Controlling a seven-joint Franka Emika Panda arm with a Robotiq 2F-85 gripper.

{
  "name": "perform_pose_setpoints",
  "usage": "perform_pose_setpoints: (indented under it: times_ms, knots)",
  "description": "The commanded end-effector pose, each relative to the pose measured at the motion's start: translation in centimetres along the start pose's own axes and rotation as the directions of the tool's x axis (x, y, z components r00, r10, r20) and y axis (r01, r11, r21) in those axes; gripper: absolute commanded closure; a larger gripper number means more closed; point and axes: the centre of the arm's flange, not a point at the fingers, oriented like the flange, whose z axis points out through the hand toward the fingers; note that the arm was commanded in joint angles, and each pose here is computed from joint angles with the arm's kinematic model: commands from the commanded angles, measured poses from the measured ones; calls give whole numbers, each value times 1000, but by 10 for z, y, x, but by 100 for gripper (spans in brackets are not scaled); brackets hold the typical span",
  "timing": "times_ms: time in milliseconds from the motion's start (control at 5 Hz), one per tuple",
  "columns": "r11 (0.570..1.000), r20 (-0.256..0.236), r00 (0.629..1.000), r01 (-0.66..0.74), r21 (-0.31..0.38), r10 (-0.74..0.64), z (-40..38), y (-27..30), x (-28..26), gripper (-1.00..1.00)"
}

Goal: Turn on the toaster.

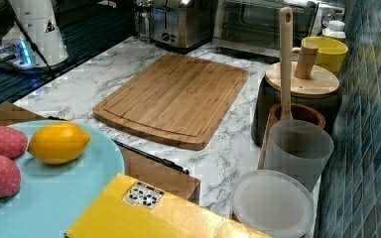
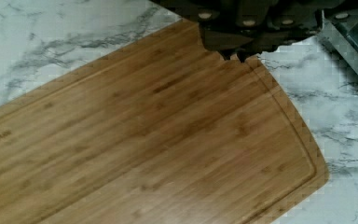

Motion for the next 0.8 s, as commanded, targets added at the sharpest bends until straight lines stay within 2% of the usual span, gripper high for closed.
perform_pose_setpoints:
  times_ms: [200,400,600,800]
  knots:
    - [967,-9,967,253,-28,-253,24,-44,-90,100]
    - [964,-25,964,264,-16,-265,26,-36,-111,100]
    - [955,2,955,297,7,-297,24,-29,-128,100]
    - [940,1,940,340,-18,-340,36,-29,-147,100]
